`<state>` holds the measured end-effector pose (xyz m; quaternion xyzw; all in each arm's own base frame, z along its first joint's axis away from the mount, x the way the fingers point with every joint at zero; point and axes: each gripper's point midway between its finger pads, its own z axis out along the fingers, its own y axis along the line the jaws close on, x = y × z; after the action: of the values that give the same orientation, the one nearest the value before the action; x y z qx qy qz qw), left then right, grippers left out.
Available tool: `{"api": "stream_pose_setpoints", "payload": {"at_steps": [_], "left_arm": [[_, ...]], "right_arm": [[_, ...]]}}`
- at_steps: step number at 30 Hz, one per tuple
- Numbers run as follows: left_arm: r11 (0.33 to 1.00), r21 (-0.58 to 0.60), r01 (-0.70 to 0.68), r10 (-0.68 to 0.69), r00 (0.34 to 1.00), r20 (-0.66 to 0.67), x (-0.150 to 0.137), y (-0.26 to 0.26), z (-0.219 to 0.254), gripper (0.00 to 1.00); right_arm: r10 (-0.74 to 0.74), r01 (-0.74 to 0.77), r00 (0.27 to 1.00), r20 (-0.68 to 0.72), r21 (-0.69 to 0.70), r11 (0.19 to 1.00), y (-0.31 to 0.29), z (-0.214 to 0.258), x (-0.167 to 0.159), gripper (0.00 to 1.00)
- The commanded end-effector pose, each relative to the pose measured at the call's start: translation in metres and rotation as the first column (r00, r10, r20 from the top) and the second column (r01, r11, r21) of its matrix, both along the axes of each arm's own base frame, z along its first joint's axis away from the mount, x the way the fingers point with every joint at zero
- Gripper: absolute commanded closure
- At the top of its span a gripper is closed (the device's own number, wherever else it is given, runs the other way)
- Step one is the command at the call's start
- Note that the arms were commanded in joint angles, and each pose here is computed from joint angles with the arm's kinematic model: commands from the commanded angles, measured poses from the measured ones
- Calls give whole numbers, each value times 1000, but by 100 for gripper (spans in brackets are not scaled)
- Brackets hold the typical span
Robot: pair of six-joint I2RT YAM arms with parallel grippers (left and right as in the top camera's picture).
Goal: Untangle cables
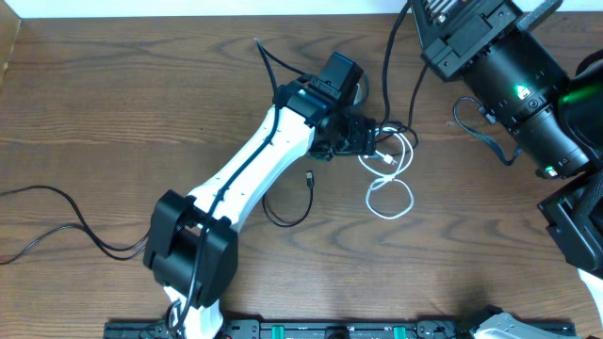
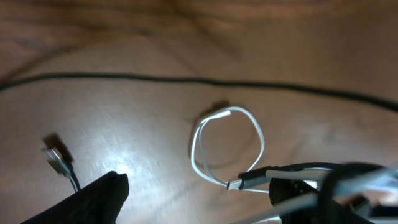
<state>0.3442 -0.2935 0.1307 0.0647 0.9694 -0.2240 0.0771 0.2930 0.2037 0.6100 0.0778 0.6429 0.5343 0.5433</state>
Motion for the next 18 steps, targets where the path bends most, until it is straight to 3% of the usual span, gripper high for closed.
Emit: {"api": "stream_pose_setpoints", "payload": {"at_steps": [1,5,7,9,14,18], "left_arm": [[996,68,-63,63,998,3,12,8,-22,34],[994,91,-64,66,998,-20,10,11,-32,73],[992,109,-69,72,997,-24,10,15,-34,86],[990,121,-74,79,996,-37,8,20,-34,92],[983,152,-105,118,990,-79,1,44,-26,93],[979,151,-135,148,986,-75,-4,71,2,93]], "right_arm": [[-12,11,999,31,11,1000,-7,11,-6,99],[-17,17,1000,20,-1,1000,-8,7,-4,99],[-31,31,1000,6,-9,999,-11,3,-1,98],[-61,60,998,-19,-24,998,-17,-4,4,99],[-222,211,967,-123,-97,973,-54,-35,27,99],[-467,426,855,-226,-207,881,-116,-73,45,98]]}}
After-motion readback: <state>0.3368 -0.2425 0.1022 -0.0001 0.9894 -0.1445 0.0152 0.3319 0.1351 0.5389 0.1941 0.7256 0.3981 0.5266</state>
